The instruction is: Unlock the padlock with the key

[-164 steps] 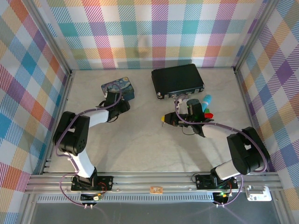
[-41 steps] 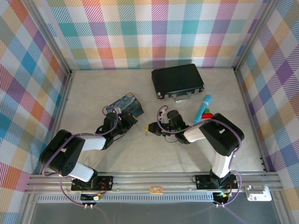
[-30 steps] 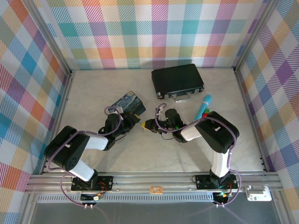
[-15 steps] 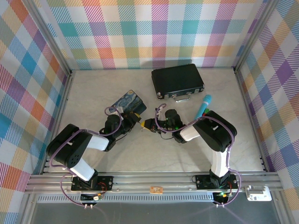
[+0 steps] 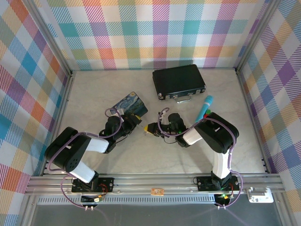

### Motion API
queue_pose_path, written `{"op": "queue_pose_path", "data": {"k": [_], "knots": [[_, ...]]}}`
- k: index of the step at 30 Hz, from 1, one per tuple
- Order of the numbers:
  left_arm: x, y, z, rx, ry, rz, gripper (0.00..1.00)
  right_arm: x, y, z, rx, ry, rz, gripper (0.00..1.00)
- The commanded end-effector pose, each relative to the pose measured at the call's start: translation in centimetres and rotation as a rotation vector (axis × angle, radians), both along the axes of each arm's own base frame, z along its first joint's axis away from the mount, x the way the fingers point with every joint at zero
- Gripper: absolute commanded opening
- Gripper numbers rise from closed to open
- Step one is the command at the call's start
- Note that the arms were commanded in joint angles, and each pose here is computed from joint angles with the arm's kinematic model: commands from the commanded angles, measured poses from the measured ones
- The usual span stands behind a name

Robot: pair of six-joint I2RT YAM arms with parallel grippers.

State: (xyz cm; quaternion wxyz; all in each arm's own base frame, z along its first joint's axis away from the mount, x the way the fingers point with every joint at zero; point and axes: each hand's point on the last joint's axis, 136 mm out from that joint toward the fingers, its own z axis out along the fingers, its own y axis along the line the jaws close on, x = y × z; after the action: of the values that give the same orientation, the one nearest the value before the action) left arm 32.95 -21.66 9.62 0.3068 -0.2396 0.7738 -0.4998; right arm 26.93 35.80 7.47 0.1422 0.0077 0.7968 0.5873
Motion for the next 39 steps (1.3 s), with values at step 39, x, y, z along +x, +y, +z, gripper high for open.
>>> {"op": "queue_pose_path", "data": {"k": [39], "knots": [[-0.3, -0.9, 3.2, 0.002, -0.084, -0.024, 0.00, 1.0, 1.4, 3.7, 0.116, -0.093, 0.019, 0.00]]}}
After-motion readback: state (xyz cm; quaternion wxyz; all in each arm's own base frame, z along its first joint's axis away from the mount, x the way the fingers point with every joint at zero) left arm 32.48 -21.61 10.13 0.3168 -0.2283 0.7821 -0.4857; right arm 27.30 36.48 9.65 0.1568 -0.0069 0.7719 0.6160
